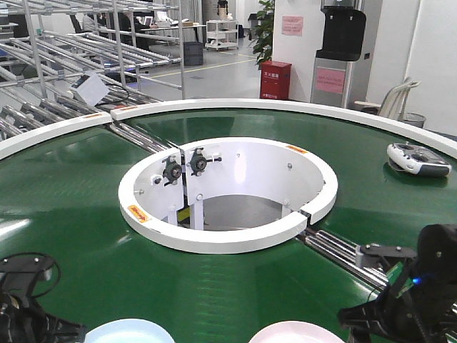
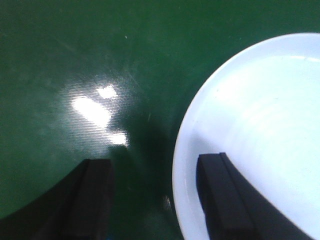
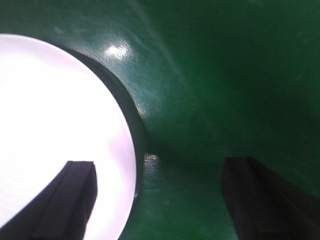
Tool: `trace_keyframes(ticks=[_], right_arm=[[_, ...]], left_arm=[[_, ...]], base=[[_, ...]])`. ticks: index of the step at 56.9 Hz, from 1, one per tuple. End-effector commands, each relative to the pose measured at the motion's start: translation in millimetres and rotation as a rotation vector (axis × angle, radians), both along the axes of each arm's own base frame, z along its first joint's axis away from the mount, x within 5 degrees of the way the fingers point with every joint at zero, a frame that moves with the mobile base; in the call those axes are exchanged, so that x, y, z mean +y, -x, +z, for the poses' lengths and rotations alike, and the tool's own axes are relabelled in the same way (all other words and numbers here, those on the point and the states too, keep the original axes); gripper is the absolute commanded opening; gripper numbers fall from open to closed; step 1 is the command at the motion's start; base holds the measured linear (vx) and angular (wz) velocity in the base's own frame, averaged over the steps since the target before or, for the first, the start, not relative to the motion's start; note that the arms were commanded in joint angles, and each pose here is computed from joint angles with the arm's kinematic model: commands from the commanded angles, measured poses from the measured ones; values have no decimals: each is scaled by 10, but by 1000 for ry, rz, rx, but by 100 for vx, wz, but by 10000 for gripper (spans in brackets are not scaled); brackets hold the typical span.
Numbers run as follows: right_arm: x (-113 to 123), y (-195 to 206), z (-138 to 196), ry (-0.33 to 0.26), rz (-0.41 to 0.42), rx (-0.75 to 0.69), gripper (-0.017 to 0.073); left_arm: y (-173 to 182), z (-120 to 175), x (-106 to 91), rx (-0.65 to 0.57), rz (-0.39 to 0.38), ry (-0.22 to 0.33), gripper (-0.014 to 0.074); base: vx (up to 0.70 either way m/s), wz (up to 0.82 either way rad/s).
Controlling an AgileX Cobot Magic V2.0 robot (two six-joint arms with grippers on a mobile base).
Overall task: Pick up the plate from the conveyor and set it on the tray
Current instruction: 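Lower left gripper onto blue plate rim, right gripper onto pink plate rim, then close both grippers on the plate rims and lift the plates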
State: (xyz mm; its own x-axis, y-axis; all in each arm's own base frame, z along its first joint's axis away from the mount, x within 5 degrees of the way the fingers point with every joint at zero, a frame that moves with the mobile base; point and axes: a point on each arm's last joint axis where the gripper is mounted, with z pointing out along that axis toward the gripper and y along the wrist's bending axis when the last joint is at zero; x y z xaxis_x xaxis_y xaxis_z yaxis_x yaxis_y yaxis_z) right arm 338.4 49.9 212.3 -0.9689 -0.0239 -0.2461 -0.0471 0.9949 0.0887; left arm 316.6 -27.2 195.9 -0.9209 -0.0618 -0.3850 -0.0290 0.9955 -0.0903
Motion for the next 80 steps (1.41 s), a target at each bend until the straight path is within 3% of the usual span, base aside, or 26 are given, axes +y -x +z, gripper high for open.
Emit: trace_keyframes(ticks=[1,15,37,49,53,57,67,70,80], right_arm=[[21,-72,162,-11,4,-90,552],[27,-119,74,-10,2,-87,552],[42,-169,-96,-16,-2,-47,551],[47,-207,-266,-9,-2,-5,501],[48,-219,-324,-7,-3,9,455],[48,-223,-352,-6,-3,16,354],[48,-218,-340,-7,-4,16,-14],[49,-215,-341,-7,-3,20,-15],[50,-200,-282,-12,-5,9,-13]], left_arm=[[-101,94,-33,-79,3,15,479],[-158,-105,-49,-34,2,11,445],[-181,-102,-168,-69,-27,18,428],[-181,-102,-168,-69,-27,18,428],[-180,-102,-168,-69,-27,18,421],[-179,-103,-168,-68,-27,18,383],[-169,-108,-167,-55,-28,17,94],[-168,-109,-167,-54,-28,17,-9],[-153,-37,-167,-73,-26,22,-8]], base=[[0,0],[0,0],[0,0],[0,0],[0,0],[0,0],[0,0],[0,0],[0,0]])
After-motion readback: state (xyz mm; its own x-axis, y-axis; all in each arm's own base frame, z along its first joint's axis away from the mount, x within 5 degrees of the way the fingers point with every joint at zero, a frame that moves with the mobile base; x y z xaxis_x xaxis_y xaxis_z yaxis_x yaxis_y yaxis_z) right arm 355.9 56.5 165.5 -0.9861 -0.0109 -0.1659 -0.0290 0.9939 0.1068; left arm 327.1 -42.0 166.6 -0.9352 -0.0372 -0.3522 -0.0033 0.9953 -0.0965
